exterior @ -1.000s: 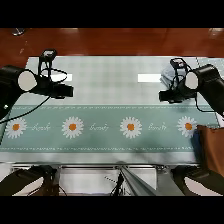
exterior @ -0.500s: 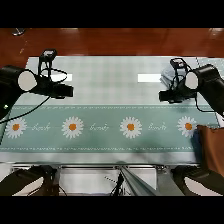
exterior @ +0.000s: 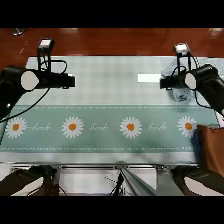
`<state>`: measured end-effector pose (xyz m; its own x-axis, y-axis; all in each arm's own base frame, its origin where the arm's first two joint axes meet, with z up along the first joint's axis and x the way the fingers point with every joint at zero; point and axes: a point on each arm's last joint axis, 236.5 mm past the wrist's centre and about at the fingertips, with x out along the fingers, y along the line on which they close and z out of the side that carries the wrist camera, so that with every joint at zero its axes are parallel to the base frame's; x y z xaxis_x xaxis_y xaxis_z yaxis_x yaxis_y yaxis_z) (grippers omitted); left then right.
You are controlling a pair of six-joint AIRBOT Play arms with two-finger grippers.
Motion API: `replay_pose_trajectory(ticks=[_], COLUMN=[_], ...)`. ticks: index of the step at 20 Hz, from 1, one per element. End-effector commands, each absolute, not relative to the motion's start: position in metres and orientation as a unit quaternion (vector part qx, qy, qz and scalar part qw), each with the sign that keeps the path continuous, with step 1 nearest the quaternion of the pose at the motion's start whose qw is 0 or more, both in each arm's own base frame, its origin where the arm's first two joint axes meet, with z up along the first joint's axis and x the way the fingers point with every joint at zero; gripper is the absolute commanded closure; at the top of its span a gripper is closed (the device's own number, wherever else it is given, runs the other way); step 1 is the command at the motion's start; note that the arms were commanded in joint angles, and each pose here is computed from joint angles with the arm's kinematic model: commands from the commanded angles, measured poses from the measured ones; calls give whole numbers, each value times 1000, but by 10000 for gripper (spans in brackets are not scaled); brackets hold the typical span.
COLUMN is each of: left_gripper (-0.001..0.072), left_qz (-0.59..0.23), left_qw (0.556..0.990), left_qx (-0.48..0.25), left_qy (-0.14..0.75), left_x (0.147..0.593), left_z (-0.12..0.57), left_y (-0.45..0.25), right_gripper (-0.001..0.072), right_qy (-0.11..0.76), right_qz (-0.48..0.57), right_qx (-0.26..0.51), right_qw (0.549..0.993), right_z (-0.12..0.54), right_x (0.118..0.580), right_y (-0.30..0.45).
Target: Fold the shirts.
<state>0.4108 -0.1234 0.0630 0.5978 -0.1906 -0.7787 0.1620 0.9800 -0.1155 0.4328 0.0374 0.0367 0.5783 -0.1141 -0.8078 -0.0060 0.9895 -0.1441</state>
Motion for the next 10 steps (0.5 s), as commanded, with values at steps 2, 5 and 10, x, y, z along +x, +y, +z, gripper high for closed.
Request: replay_pose_trajectory(ticks=[2,5,10], left_gripper=[3,4,4], left_qz=[-104,-101,-98], left_qw=[930,926,916], left_qx=[-31,-30,-26], left_qy=[351,364,387], left_x=[452,454,453], left_z=[83,71,52], left_y=[-129,-129,-129], right_gripper=[81,81,82], right_qy=[329,358,439], right_qz=[-71,-153,-206], right_qx=[-20,31,154], right_qw=[942,921,861], right_z=[62,36,-36], right_x=[500,507,491], right_y=[-11,-88,-140])
